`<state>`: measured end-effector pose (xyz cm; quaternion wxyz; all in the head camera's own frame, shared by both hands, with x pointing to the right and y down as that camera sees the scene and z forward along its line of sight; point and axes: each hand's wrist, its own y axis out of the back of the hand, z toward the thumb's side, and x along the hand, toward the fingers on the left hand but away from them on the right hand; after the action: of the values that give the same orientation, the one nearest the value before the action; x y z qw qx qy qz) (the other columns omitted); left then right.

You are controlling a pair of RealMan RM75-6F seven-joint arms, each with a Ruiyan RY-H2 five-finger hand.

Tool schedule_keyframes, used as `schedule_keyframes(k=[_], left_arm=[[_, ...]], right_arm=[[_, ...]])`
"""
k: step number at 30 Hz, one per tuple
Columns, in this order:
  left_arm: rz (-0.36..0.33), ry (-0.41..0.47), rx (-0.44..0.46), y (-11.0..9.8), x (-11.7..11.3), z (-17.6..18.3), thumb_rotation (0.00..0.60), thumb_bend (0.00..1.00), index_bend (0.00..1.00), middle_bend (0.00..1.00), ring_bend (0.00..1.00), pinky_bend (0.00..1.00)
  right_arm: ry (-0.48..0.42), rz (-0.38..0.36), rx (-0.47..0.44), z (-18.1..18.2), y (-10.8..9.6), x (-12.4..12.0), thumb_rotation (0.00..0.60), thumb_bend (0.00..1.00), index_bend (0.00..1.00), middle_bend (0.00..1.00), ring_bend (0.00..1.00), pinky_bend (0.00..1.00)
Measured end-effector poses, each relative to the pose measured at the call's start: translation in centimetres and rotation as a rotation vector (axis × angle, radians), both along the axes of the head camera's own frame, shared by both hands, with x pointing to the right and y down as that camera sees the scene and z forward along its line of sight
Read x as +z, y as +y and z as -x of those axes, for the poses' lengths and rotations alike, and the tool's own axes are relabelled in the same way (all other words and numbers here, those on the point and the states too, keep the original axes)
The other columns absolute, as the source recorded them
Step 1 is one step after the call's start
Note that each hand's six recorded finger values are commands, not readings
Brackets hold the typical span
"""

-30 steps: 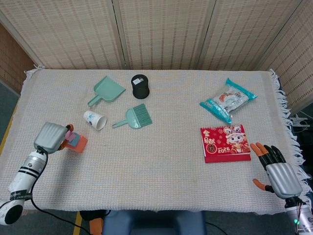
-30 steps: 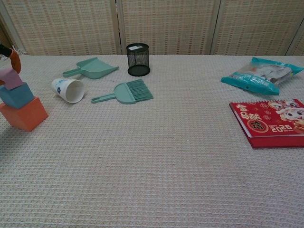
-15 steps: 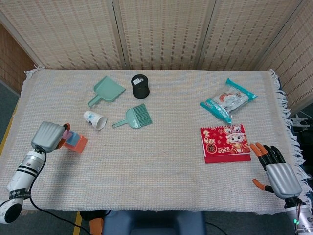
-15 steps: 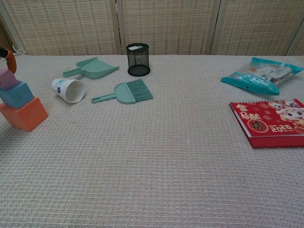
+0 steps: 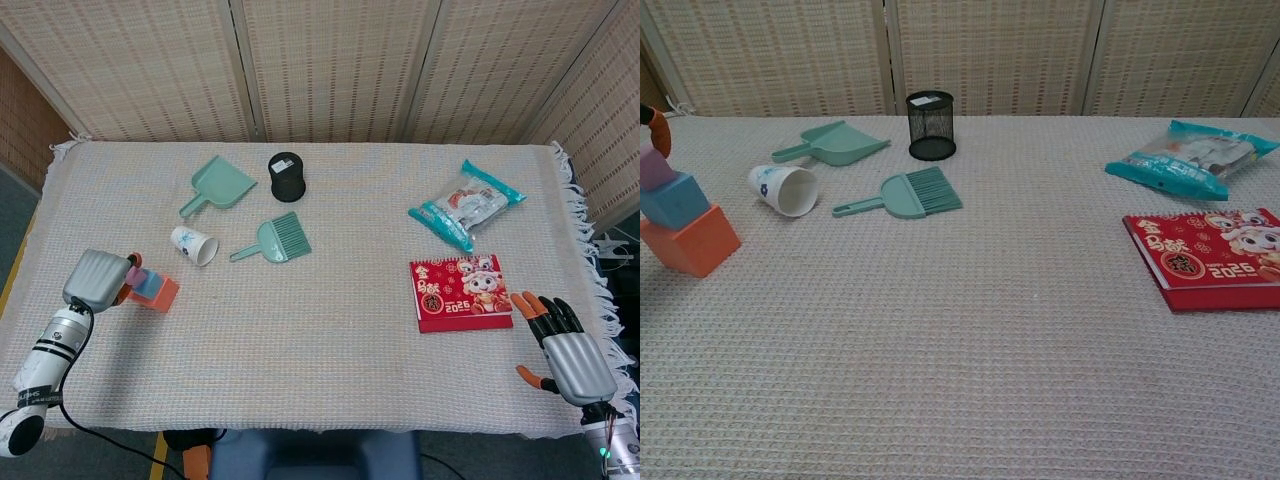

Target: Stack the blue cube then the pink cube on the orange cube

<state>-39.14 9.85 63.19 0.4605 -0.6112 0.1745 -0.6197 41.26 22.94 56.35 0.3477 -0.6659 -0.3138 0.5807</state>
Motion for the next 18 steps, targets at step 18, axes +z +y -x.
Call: schedule_keyframes(k=[18], left_arm=[[0.001, -0.011, 0.013, 0.30, -0.16, -0.12, 0.600, 0.46, 0.25, 1.00, 1.00, 1.00]], right_arm=[[0.004, -0.003, 0.000, -0.02, -0.01, -0.03, 0.600, 0.09, 0.00, 0.00, 0.00, 0.00]])
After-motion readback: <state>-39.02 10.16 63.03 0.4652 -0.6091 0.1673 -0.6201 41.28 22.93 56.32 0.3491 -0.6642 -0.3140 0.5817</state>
